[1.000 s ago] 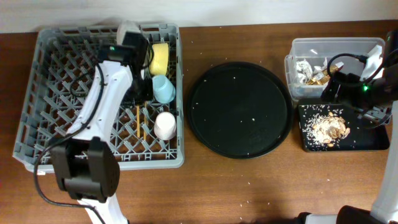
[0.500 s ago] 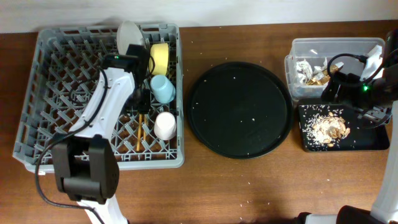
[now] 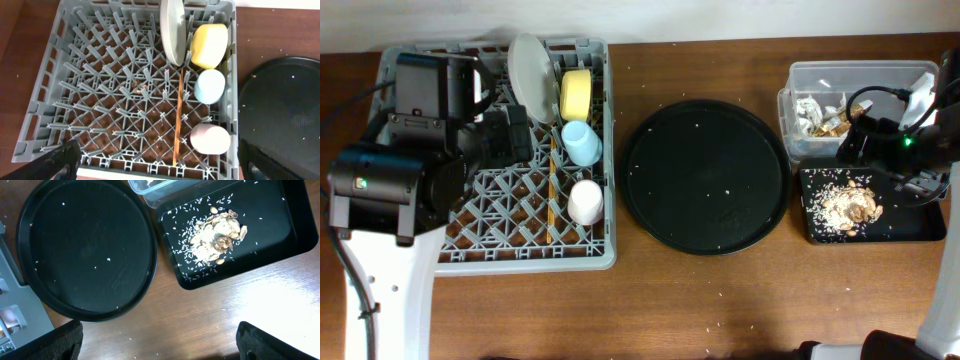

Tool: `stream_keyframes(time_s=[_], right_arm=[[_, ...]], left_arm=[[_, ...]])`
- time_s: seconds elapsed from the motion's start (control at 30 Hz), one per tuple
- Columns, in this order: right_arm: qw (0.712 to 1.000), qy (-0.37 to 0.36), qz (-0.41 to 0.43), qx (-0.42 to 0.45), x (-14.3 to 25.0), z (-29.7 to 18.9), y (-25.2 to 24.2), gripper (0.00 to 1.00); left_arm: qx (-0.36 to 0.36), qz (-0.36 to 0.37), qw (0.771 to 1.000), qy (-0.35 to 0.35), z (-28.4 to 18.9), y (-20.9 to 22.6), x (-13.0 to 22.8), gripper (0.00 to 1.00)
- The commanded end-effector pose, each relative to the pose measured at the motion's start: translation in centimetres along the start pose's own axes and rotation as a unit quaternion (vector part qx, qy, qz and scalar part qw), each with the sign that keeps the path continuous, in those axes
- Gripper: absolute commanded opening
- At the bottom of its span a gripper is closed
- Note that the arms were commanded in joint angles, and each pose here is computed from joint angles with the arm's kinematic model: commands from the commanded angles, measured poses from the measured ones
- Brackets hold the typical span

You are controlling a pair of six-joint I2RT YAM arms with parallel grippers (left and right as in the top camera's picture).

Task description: Sort waste into correct bins and load items into the dishwasher rack

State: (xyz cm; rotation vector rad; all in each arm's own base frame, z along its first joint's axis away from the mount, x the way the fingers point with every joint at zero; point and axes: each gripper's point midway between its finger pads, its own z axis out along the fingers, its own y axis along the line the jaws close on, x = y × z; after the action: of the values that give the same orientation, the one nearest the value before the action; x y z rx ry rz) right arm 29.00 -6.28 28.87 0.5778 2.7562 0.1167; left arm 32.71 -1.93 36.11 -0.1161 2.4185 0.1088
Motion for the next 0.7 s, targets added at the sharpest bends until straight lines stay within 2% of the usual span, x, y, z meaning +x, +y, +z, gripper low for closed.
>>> stream_keyframes(time_s=[0.0, 0.17, 0.3, 0.4, 0.5, 0.53, 0.67], right_arm=[[1.000, -0.006, 0.003, 0.006, -0.3, -0.2, -0.3, 0.98], [0.999, -0.033, -0.009, -0.002, 0.4, -2.0, 0.4, 0.98], [0.990, -0.090, -0.095, -0.049, 3.6, -6.2, 4.8, 0.98], [0.971, -0.155, -0.169, -0.072, 6.3, -9.9, 6.5, 0.98], [0.944, -0.248, -0.197, -0.092, 6.1, -11.6, 6.8, 0.98], [0.915, -0.308, -0.243, -0.092, 5.4, -11.3, 7.2, 0.98], [0.883, -0.381, -0.252, -0.107, 6.0, -6.5, 7.2, 0.98]], left_arm=[[0.009, 0.000, 1.000, -0.004, -0.4, -0.2, -0.1, 0.99], [0.009, 0.000, 1.000, -0.004, -0.4, -0.2, -0.1, 0.99], [0.009, 0.000, 1.000, -0.004, -0.4, -0.2, -0.1, 0.99], [0.009, 0.000, 1.000, -0.004, -0.4, -0.2, -0.1, 0.99], [0.009, 0.000, 1.000, -0.004, -0.4, -0.2, -0.1, 0.99], [0.009, 0.000, 1.000, -0.004, -0.4, -0.2, -0.1, 0.99], [0.009, 0.000, 1.000, -0.004, -0.4, -0.2, -0.1, 0.99]])
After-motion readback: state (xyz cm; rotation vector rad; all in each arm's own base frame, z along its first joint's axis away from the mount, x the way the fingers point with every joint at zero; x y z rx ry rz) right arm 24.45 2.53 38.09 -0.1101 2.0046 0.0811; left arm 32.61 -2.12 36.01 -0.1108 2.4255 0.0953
